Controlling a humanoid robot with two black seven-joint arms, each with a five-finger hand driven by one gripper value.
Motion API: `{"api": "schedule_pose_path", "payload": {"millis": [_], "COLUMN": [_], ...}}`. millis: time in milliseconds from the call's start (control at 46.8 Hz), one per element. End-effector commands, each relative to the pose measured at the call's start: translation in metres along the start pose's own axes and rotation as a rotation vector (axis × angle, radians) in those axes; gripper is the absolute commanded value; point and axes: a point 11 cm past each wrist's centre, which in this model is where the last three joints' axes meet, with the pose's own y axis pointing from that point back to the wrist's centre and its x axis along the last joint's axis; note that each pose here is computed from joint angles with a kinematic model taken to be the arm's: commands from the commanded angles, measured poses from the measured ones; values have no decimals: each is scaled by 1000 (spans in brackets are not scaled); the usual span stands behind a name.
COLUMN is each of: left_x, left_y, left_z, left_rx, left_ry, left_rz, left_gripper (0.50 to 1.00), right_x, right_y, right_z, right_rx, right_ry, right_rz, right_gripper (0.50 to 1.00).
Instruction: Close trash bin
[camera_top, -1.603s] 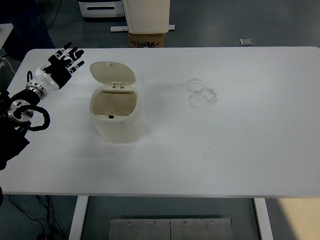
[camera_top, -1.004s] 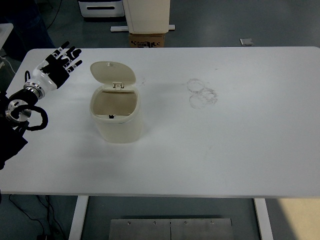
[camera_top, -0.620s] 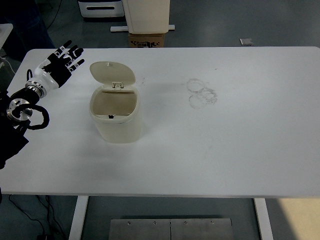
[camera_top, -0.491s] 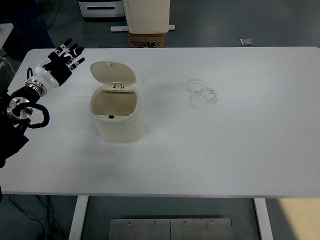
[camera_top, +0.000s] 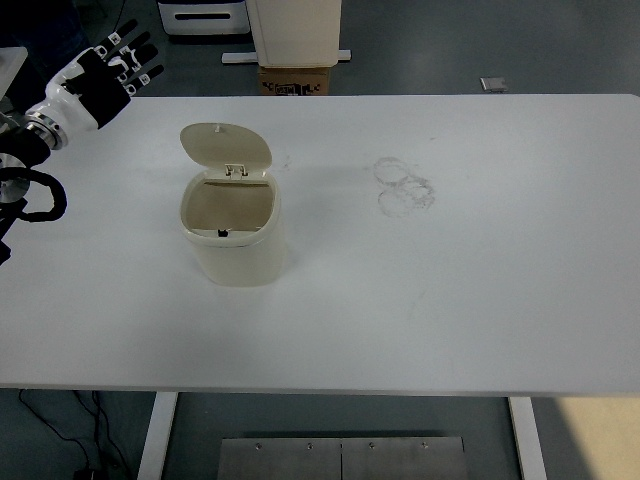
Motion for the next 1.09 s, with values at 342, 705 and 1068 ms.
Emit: {"api": "schedule_pose_path", "payload": {"millis": [342,705,1068], "left_x": [-41,-68,-104], "left_y": [3,11,22], "left_z": [31,36,51], "left_rx": [150,342,572], "left_ry": [-259,-598,-905], "left_rz": [-107,-198,-266], "left_gripper": [1000,1000,1000], "right_x": [0,0,0], "right_y": [0,0,0], "right_z": [0,0,0], "right_rx": [1,0,0], "right_ry": [0,0,0], "right_rz": [0,1,1], "right_gripper": [991,991,991]}}
